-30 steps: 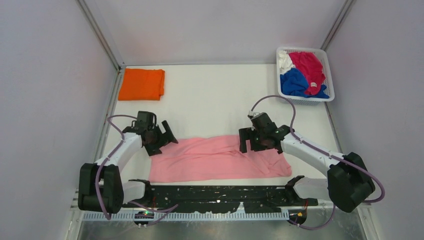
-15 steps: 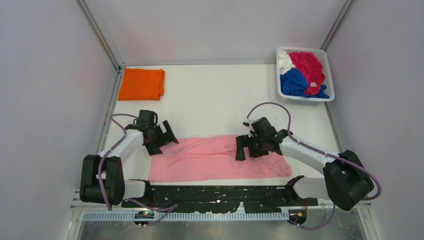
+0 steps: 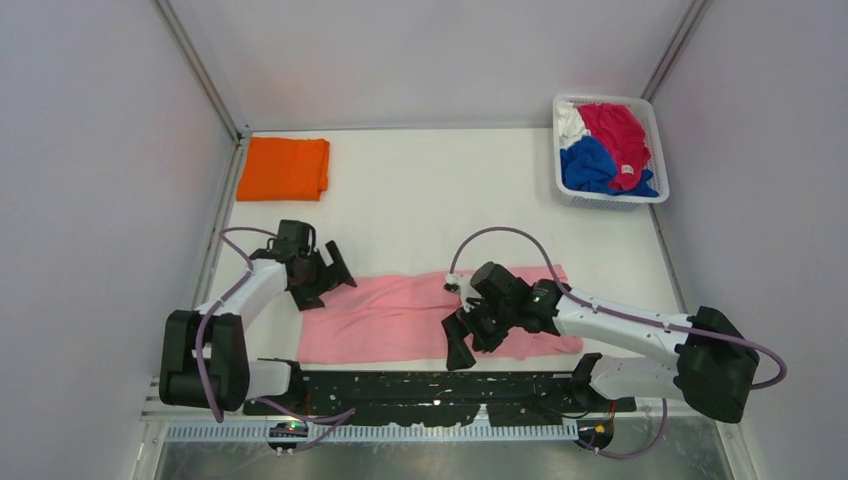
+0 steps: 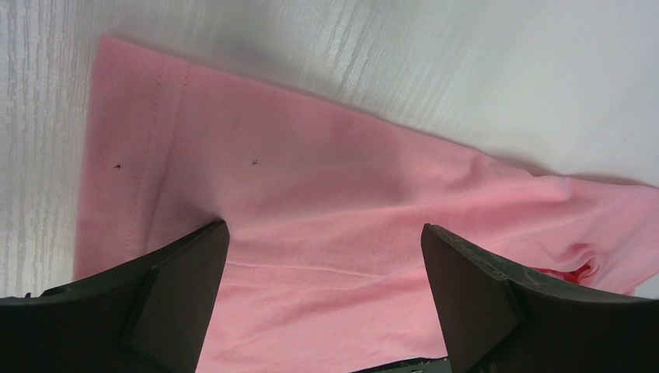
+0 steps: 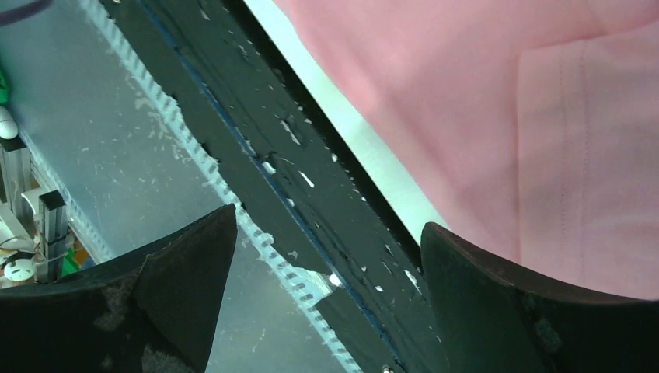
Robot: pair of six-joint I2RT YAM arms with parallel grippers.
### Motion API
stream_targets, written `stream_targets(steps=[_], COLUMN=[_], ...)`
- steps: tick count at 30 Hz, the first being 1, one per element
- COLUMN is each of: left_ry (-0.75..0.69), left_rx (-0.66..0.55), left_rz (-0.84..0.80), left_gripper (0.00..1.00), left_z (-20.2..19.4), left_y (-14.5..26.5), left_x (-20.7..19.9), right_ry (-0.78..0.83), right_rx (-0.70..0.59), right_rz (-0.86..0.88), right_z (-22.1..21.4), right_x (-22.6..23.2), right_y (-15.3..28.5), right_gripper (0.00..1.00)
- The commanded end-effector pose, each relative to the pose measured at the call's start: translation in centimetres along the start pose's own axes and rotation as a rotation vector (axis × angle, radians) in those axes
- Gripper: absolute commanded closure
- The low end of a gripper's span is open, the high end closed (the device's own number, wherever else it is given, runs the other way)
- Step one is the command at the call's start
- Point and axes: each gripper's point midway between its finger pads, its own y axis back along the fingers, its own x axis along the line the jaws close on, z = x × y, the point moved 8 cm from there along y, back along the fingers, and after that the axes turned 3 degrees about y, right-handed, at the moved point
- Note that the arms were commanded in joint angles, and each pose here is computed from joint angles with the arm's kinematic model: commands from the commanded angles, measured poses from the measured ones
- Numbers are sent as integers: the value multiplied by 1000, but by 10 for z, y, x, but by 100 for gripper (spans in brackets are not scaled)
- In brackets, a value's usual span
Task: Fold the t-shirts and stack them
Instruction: Fold the other side of the tshirt into a rectangle, then rotate the tshirt 90 degrees
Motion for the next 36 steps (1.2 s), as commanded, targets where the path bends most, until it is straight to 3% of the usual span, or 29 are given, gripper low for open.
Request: stream_targets(steps=[1,6,15,20,26,32,36], left_ry=[-15,-15,-97,-178,-211,-198,-196], left_rx=[-63,-72,-167,-104,-5,28,26], left_rz=[22,12,-32,-125,-150,-80,-51], left_gripper=[0,0,0,0,0,0,0], left_z=[8,7,1,-8,-21,-23,-26], left_y=[5,11,42,42,17,-4,-9], left_x=[-1,-3,-21,-33,-41,-33,-26], right_ry=[58,-40,-372,-544,-636,-730,-754], right_rx=[-127,-207,-380,-372,-375,-427,-457], right_rz=[-4,-238,-321,-363,-384,-481,-520], right_z=[20,25,14,-1,2,36,88], right_x=[23,-2,-62,-95,-123,-164,-195], right_y=[29,41,47,29,24,30,36], right_gripper=[5,5,4,4,5,5,5])
